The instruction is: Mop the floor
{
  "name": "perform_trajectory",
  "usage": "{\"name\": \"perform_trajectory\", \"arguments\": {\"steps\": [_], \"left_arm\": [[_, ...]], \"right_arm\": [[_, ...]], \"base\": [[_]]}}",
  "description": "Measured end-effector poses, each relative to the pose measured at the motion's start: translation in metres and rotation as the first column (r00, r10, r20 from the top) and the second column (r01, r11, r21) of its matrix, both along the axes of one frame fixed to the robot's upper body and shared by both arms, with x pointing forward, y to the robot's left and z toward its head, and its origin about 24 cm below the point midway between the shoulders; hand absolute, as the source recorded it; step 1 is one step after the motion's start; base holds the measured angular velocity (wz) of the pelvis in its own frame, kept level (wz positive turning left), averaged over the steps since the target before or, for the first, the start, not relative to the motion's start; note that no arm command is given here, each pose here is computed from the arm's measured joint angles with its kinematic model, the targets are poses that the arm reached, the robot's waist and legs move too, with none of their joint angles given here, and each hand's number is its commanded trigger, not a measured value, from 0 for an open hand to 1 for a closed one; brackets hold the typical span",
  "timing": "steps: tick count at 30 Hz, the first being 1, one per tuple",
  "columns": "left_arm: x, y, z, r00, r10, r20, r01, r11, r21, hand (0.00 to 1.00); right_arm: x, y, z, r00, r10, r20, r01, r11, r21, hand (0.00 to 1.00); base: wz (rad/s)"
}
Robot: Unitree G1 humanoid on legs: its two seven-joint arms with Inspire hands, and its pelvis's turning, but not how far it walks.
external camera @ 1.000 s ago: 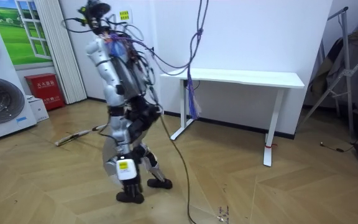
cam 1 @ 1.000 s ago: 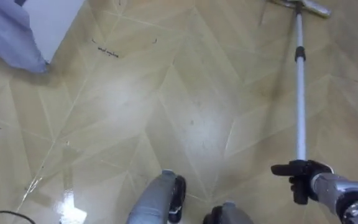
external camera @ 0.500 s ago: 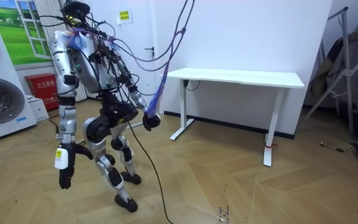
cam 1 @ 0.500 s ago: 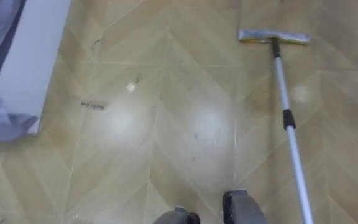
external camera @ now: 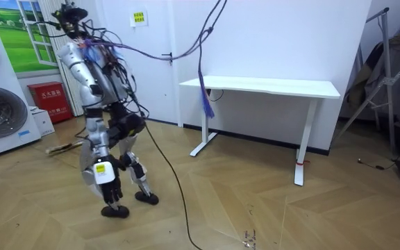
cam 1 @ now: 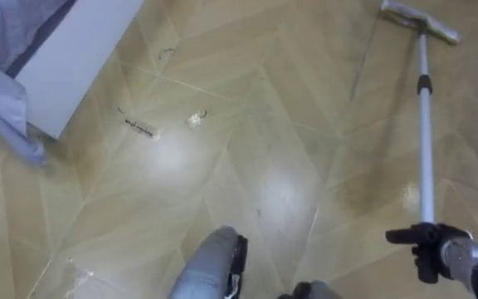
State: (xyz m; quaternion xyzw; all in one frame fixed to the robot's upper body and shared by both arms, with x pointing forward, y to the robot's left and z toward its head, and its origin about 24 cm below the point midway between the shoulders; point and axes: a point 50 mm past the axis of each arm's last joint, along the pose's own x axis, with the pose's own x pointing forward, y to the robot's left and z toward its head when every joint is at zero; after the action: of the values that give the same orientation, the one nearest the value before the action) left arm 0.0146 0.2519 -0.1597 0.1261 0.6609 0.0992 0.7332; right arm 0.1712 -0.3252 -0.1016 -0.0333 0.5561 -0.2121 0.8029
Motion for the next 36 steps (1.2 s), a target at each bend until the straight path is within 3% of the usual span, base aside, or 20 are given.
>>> {"name": "perform_trajectory", "arguments": {"steps": [4,7,10,15,18,20,24,28,32,36], "left_arm": [[0.028,-0.004,0.0,0.997,-0.002,0.077,0.004,1.0,-0.025,0.0],[0.034,-0.009,0.0,0.992,-0.006,0.127,0.011,0.999,-0.036,0.0],[0.035,-0.015,-0.001,0.99,-0.014,0.141,0.02,0.999,-0.045,0.0],[0.028,-0.033,-0.006,0.994,-0.004,0.111,0.013,0.997,-0.076,0.0],[0.025,-0.032,-0.006,0.996,0.012,0.093,-0.007,0.998,-0.054,0.0],[0.025,-0.032,-0.006,0.995,0.028,0.094,-0.024,0.999,-0.044,0.0],[0.019,-0.026,-0.003,0.997,-0.032,0.077,0.034,0.999,-0.013,0.0],[0.005,-0.016,0.0,0.998,-0.043,0.046,0.043,0.999,0.002,0.0],[0.003,-0.016,0.0,0.998,-0.044,0.045,0.045,0.999,-0.023,0.0],[0.028,-0.022,0.001,0.991,-0.053,0.12,0.059,0.997,-0.045,0.0]], "right_arm": [[-0.087,-0.007,-0.026,0.975,-0.087,-0.205,0.087,0.996,-0.009,1.0],[-0.144,-0.005,-0.035,0.93,-0.095,-0.355,0.084,0.995,-0.047,1.0],[-0.164,0.014,-0.044,0.908,-0.085,-0.409,0.079,0.996,-0.032,1.0],[-0.158,0.04,-0.055,0.903,-0.002,-0.43,0.006,1.0,0.006,1.0],[-0.141,0.042,-0.054,0.905,0.009,-0.426,-0.005,1.0,0.011,1.0],[-0.118,0.031,-0.047,0.917,-0.015,-0.398,0.006,1.0,-0.024,1.0],[-0.028,0.009,-0.015,0.983,0.009,-0.182,-0.028,0.994,-0.106,1.0],[0.044,0.016,0.015,0.993,0.072,0.096,-0.065,0.995,-0.075,1.0],[0.031,0.018,0.006,0.996,0.031,0.089,-0.028,0.999,-0.033,1.0],[-0.045,0.006,-0.022,0.996,-0.063,-0.063,0.062,0.998,-0.011,1.0]], "base": [[0.41],[-0.05],[-0.59],[-0.66],[0.07],[0.4],[0.17],[0.04],[0.31],[0.27]]}}
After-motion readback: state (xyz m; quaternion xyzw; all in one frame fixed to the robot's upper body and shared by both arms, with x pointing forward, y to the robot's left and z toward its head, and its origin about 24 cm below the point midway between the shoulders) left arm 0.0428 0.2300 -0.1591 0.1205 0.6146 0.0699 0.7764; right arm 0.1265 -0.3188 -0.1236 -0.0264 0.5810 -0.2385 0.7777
